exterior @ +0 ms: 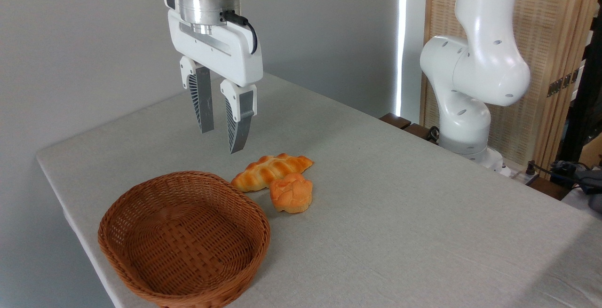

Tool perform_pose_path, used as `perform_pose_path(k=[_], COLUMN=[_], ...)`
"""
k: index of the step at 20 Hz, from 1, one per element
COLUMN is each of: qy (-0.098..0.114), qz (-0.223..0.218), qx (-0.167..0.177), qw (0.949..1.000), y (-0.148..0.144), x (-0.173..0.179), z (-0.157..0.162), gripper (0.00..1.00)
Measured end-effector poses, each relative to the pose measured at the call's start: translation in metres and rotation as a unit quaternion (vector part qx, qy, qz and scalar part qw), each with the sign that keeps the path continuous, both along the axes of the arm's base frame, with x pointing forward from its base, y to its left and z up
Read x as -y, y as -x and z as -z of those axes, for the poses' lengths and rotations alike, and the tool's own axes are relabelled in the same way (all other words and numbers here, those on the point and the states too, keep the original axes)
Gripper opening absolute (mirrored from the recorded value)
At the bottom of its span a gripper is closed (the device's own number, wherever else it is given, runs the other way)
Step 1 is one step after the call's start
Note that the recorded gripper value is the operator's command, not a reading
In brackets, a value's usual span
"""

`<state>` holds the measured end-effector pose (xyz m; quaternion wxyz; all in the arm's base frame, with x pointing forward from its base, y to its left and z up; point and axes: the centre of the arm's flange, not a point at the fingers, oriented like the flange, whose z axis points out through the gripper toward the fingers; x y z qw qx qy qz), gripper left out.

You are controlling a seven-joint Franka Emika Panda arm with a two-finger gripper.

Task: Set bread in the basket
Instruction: 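Lower the open gripper down onto the braided golden bread roll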

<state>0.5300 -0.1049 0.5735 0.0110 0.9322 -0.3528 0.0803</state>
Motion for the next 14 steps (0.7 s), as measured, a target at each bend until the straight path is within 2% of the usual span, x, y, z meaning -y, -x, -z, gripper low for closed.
perform_pose_path(k=[4, 8, 12, 14], qy=[-0.007, -0.018, -0.027, -0.033], qz=[0.011, 0.037, 0.050, 0.062], qx=[-0.034, -0.070, -0.103, -0.121], qw=[0.9993, 0.9967, 0.9931, 0.9902], y=[0.009, 0.023, 0.038, 0.049], x=[0.009, 0.034, 0.040, 0.048], z=[0.007, 0.016, 0.027, 0.043], gripper=[1.00, 1.00, 1.00, 1.00])
